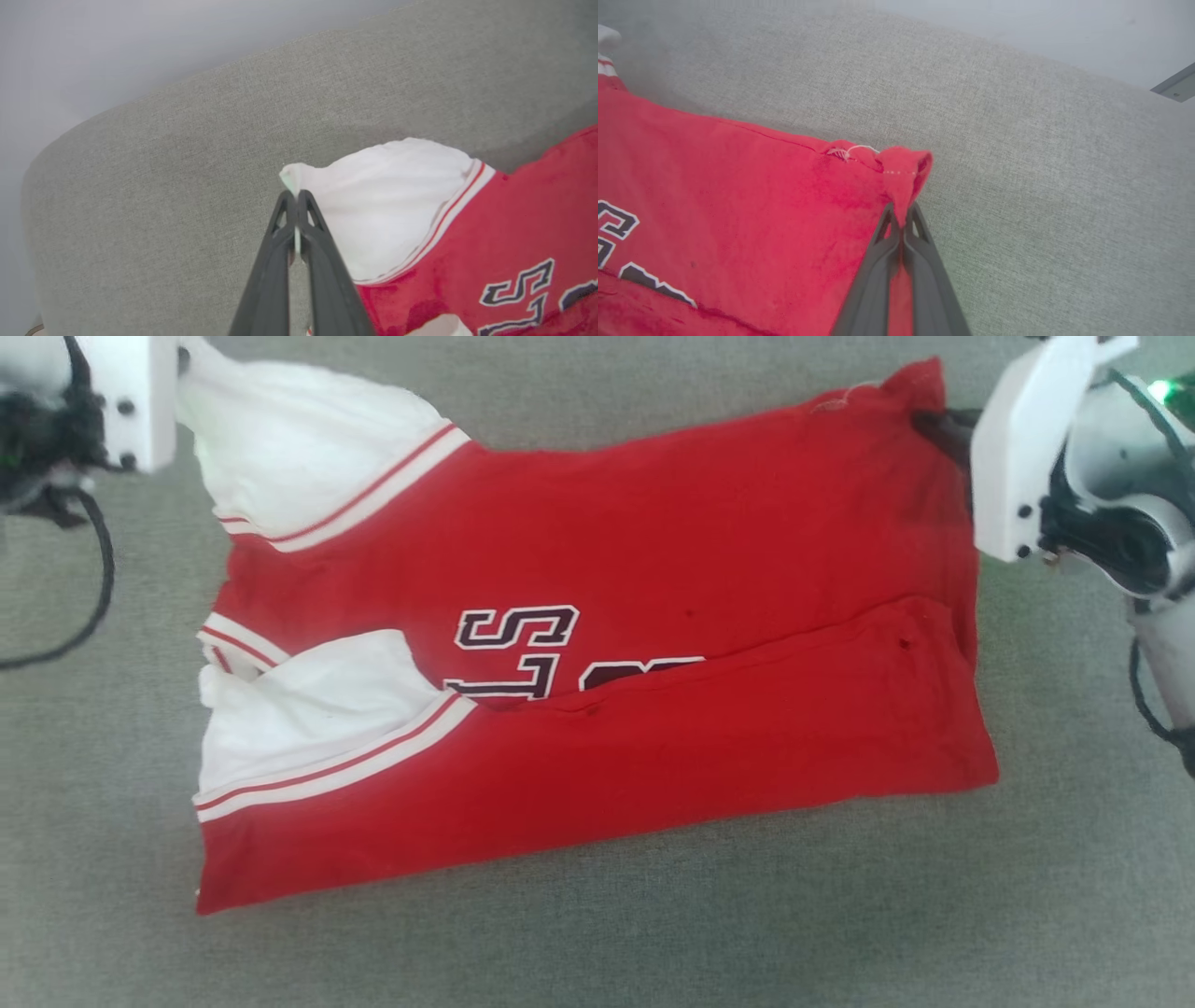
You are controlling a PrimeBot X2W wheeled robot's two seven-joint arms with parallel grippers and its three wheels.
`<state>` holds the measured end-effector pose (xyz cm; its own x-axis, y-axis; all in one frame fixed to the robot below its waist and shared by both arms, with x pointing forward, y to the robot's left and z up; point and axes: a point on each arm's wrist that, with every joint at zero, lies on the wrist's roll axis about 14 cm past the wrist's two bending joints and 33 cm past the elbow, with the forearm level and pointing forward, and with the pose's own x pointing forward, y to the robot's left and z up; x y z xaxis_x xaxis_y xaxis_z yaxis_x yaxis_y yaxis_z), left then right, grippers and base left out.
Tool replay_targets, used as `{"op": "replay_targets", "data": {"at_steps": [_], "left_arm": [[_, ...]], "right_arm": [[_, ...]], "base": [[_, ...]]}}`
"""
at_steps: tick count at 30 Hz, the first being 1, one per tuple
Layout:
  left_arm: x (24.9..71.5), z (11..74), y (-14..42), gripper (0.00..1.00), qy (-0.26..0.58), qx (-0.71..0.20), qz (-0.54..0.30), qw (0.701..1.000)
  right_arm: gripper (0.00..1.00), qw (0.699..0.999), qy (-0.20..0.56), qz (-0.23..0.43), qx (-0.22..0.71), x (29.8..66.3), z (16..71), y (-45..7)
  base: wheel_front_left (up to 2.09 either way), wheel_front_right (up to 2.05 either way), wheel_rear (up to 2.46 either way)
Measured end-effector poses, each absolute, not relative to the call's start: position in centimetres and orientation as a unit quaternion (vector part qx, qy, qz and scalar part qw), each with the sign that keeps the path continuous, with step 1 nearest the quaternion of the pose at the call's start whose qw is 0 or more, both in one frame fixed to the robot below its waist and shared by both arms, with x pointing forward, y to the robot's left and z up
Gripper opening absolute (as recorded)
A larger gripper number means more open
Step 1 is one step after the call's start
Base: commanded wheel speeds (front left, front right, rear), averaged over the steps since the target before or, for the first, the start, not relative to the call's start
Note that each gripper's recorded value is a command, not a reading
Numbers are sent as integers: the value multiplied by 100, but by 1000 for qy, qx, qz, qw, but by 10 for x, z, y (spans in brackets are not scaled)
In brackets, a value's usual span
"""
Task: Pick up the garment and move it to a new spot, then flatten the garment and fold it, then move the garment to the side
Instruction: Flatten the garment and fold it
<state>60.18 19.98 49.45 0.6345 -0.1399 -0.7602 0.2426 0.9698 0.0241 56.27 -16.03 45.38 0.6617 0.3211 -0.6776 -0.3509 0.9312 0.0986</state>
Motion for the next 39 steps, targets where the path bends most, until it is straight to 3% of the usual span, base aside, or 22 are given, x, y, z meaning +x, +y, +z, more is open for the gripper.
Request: {"op": "replay_targets", "data": {"at_steps": [14,24,33,34,35,36,37,38,39], "left_arm": [[510,512,198,0,416,100,-116,896],[445,458,199,0,498,60,-116,857],[424,410,201,0,552,8,-105,828],[423,407,202,0,554,7,-104,826],[423,406,203,13,550,2,-101,829],[425,406,204,21,547,-2,-99,831],[425,406,204,26,547,-2,-99,831],[425,407,204,38,543,-4,-98,834],[427,408,204,69,537,-5,-99,838]], "right_arm": [[0,900,388,199,-8,508,456,-168],[0,877,448,172,36,461,416,-175],[0,864,474,160,51,451,400,-173],[7,866,471,159,46,452,400,-174],[45,868,468,158,44,454,402,-174],[89,868,467,160,43,454,403,-172],[100,868,467,160,43,454,403,-172],[100,869,466,162,43,454,405,-171],[100,871,461,163,42,455,407,-170]], "base": [[0,0,0],[0,0,0],[0,0,0],[0,0,0],[0,0,0],[0,0,0],[0,0,0],[0,0,0],[0,0,0]]}}
